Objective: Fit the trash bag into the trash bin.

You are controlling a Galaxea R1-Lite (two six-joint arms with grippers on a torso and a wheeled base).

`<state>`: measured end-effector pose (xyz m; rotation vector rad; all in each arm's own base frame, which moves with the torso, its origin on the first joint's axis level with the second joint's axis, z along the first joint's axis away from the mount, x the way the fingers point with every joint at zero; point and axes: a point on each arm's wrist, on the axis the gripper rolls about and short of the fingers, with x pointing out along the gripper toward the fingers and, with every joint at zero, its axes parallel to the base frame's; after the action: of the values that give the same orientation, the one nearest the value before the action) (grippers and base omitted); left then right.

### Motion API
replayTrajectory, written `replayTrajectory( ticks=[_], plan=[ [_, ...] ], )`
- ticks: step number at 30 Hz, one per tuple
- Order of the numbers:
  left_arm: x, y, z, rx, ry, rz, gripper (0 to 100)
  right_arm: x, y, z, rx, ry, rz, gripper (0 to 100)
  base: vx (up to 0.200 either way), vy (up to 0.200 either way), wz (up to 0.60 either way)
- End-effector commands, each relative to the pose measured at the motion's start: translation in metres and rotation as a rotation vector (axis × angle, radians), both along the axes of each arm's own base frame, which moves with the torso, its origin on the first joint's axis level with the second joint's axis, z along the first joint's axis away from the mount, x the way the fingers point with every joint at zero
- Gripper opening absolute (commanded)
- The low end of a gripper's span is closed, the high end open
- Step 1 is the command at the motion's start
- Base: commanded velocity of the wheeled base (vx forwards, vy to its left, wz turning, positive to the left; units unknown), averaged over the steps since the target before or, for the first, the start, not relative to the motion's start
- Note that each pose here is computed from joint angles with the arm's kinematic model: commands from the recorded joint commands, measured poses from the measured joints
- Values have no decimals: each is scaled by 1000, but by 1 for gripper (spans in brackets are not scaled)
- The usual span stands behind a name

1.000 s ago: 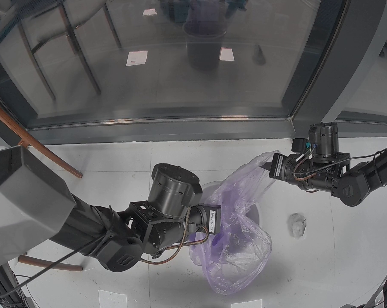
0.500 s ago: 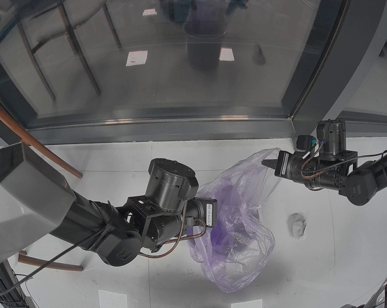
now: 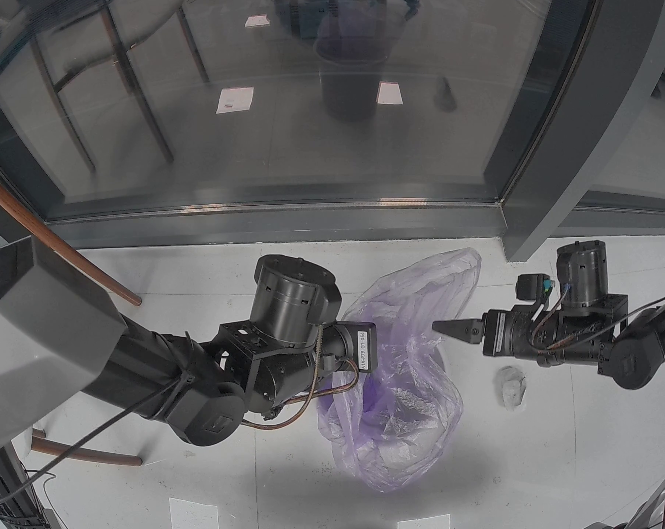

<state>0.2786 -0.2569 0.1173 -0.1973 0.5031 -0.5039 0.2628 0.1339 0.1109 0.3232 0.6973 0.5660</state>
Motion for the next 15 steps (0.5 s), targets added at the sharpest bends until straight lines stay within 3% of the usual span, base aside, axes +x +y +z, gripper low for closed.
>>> replayTrajectory(
  ticks=[1, 14, 15],
  plan=[
    [1, 0, 1, -5, -3, 2, 0, -17, 12, -7, -21, 23, 65, 100, 0, 0, 0],
    [1, 1, 0, -2, 3, 4, 0, 6, 34, -31, -1, -11, 89, 100, 0, 0, 0],
    [0, 2, 0, -2, 3, 4, 0, 8, 35, -32, 3, -16, 87, 0, 0, 0, 0]
  ],
)
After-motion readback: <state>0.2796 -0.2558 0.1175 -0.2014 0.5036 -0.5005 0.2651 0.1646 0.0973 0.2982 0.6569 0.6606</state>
